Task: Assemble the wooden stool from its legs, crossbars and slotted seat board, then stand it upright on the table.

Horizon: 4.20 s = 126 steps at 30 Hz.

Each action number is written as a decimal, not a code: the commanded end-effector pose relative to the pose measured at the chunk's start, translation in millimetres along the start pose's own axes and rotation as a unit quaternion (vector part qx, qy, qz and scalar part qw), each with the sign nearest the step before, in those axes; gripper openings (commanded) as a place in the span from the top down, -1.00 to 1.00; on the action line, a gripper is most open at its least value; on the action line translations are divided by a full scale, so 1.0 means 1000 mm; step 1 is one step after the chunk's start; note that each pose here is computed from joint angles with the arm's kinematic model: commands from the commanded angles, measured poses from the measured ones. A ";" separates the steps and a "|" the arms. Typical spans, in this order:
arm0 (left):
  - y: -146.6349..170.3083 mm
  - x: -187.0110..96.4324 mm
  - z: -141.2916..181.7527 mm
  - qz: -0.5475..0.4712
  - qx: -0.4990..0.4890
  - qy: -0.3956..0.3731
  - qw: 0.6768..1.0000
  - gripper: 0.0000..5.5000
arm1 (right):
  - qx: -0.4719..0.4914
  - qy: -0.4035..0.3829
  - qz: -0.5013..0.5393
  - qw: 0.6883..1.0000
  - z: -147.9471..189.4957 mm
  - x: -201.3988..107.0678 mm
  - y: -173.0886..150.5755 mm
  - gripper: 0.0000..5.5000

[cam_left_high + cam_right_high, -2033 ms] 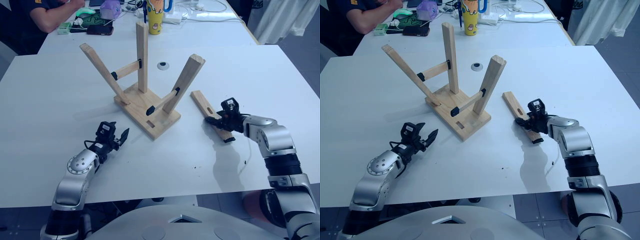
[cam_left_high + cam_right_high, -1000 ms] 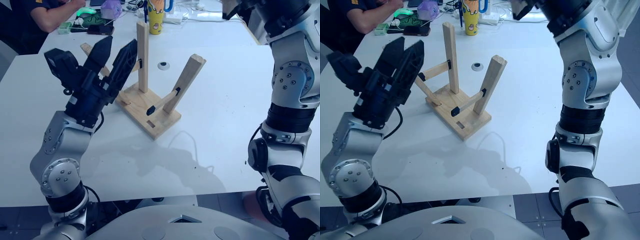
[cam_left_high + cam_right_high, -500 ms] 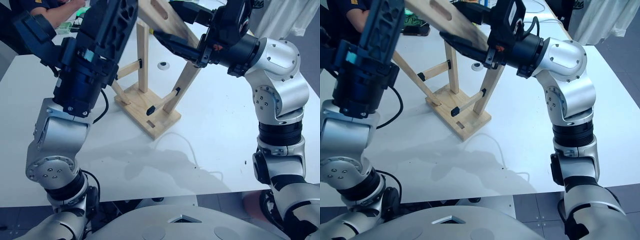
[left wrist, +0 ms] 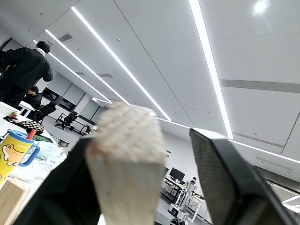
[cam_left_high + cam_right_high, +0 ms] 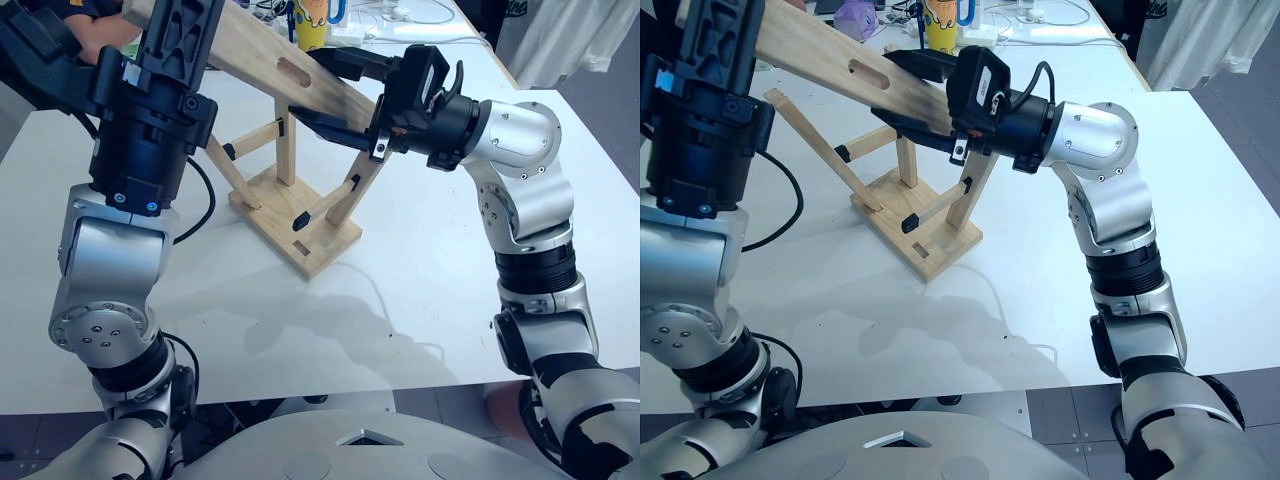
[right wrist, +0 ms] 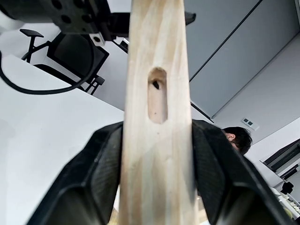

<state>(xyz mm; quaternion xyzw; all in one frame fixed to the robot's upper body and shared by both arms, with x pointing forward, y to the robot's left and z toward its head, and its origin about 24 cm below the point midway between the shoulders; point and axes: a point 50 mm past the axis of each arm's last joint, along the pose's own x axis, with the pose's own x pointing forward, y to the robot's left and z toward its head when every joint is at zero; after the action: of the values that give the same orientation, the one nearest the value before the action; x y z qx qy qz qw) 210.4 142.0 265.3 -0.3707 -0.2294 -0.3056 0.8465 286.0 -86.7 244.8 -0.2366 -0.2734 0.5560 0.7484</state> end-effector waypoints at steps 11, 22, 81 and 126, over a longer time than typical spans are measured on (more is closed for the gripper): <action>0.003 0.003 0.002 0.016 -0.001 -0.004 1.000 0.58 | 0.005 -0.002 -0.005 1.000 0.000 0.004 0.003 0.25; 0.034 -0.009 0.018 0.105 0.046 -0.028 0.993 0.63 | 0.051 0.009 0.034 0.998 0.006 -0.007 -0.012 0.00; 0.063 -0.029 0.028 0.187 0.109 -0.021 0.976 0.63 | 0.454 0.146 -0.270 0.836 -0.082 -0.074 0.003 0.59; 0.132 -0.039 -0.072 0.491 0.111 0.059 0.862 0.63 | 0.356 0.127 -0.507 0.775 -0.074 -0.045 0.028 0.62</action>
<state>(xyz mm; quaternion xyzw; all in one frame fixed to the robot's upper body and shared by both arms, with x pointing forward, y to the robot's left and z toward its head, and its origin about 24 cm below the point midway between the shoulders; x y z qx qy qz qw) 286.6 168.1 136.9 -0.3696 -0.0122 0.1293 0.9200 308.6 -124.6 164.2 0.1419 -0.0318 0.1246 0.9815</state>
